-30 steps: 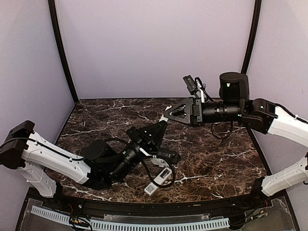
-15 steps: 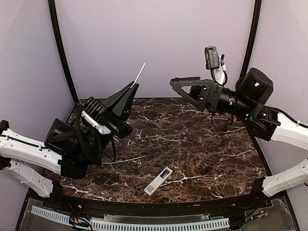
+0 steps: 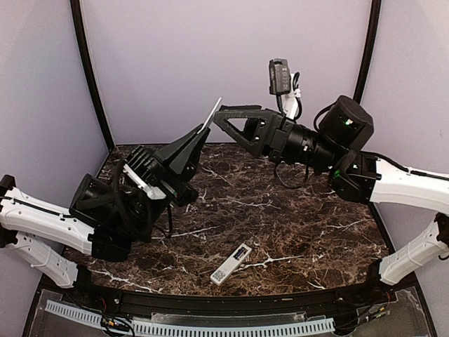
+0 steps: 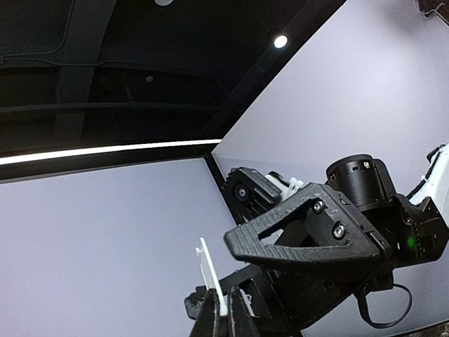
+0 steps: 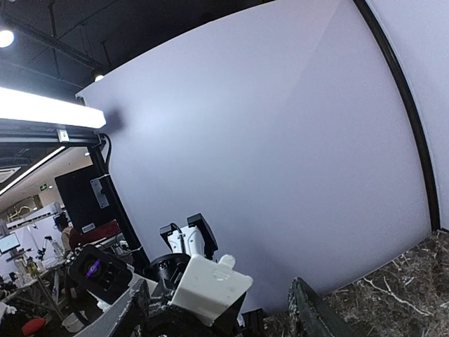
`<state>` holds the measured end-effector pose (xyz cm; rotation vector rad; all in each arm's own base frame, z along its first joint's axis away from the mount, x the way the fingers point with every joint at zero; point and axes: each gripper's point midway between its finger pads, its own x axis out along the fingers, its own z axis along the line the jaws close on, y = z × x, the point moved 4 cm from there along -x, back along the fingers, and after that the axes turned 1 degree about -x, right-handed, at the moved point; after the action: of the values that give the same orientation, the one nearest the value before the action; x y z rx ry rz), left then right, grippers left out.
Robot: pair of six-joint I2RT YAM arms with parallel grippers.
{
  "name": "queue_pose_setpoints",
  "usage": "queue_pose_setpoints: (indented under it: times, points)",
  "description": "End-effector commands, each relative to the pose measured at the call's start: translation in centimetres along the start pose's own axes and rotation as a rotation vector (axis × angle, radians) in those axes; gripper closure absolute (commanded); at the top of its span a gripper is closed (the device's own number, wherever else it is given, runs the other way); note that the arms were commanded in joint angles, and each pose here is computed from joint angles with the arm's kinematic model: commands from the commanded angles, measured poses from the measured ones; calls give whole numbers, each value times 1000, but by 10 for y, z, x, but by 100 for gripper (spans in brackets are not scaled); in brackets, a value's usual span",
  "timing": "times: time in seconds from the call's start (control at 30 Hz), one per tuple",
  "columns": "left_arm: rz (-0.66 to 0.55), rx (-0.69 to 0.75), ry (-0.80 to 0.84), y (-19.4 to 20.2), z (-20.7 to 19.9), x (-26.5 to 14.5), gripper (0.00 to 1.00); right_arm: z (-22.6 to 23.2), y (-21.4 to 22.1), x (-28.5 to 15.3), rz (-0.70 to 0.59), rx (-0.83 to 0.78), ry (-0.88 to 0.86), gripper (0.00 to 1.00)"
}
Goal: Load the batteries into the remote control
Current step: Pass from the left arm to the right
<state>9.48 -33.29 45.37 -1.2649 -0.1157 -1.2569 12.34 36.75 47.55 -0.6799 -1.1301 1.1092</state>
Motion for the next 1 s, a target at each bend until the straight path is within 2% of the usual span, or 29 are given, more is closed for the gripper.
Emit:
queue_pose_setpoints:
  times: [0.0,0.13,0.23,0.3,0.37,0.5,0.57,0.97]
  points:
    - [-13,69,-41,-4,4,4,100,3,-9,13,-52,78,1,37]
    - [-11,126,-87,1,5,3,100,4,-8,17,-42,102,-20,45]
    - [-6,132,-104,2,7,2,100,3,-6,17,-41,107,-18,61]
    - [-5,133,-106,2,7,2,100,2,-4,17,-39,111,-11,66]
    - [-5,134,-118,3,9,1,100,1,-2,17,-38,114,-11,65]
    - [-13,144,-143,1,12,0,100,-1,4,17,-19,120,-10,54]
    - [-21,146,-149,-1,13,0,100,-2,7,15,-13,122,-7,52]
    - [-48,164,-177,-5,18,-5,100,-8,9,5,-23,133,52,55]
